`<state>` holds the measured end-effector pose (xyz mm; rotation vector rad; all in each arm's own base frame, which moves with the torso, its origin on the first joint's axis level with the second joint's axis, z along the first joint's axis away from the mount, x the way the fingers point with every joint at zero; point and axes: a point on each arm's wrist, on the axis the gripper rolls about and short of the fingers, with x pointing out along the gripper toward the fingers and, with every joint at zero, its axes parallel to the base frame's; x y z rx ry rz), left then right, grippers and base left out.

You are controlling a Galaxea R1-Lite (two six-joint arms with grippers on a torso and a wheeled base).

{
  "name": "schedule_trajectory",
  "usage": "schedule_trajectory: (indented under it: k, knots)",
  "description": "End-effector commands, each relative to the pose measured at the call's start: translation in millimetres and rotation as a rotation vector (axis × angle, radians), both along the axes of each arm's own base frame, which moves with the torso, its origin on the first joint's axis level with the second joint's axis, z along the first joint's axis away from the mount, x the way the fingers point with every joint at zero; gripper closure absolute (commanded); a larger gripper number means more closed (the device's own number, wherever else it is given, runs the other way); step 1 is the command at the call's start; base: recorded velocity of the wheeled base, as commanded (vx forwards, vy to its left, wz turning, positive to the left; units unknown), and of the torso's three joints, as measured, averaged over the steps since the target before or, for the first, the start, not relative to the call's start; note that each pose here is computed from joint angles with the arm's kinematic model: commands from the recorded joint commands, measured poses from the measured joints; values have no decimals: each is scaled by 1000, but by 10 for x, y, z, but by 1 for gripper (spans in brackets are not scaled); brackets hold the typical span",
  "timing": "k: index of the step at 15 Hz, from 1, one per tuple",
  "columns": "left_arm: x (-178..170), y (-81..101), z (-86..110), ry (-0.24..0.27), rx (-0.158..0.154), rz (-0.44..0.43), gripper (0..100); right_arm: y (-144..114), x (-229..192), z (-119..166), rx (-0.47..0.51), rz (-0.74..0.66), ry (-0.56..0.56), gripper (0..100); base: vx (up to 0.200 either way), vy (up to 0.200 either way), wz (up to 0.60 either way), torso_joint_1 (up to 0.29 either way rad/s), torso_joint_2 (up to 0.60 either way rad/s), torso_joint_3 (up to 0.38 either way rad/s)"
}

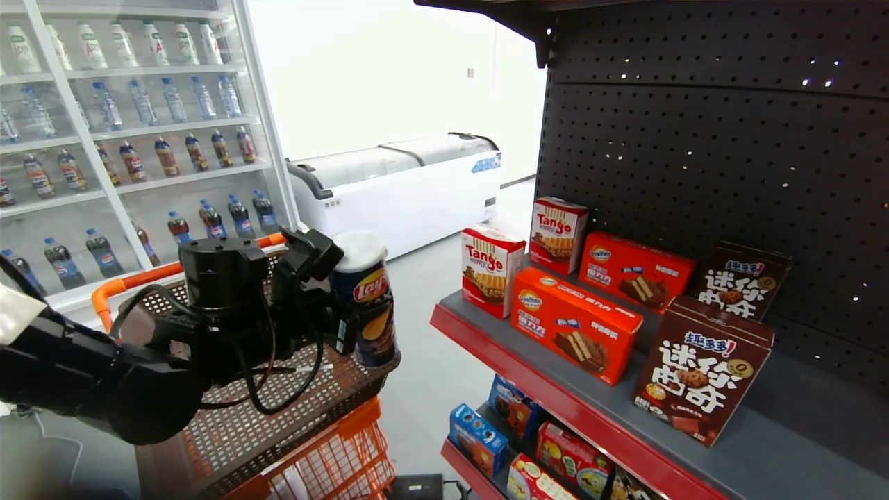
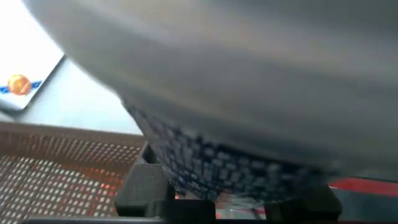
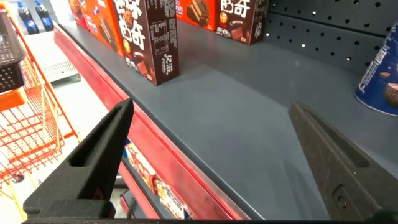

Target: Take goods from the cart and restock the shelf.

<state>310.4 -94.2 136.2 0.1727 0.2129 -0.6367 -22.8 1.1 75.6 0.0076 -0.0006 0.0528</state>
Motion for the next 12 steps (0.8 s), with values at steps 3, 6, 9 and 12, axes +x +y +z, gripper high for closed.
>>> schedule_trajectory:
  k: [3,6,9,12]
  knots:
    - [-447,-76,544,-47,-198,-139,100,0,0,0,0,1,-1,0,0,0,0,0,0,0]
    - [-504,-61,594,-36,-212,-197,100,0,0,0,0,1,-1,0,0,0,0,0,0,0]
    - [-691,-4,698,35,-208,-263,100,0,0,0,0,1,-1,0,0,0,0,0,0,0]
    - [-930,-35,869,95,-208,-377,100,0,0,0,-2,1,-1,0,0,0,0,0,0,0]
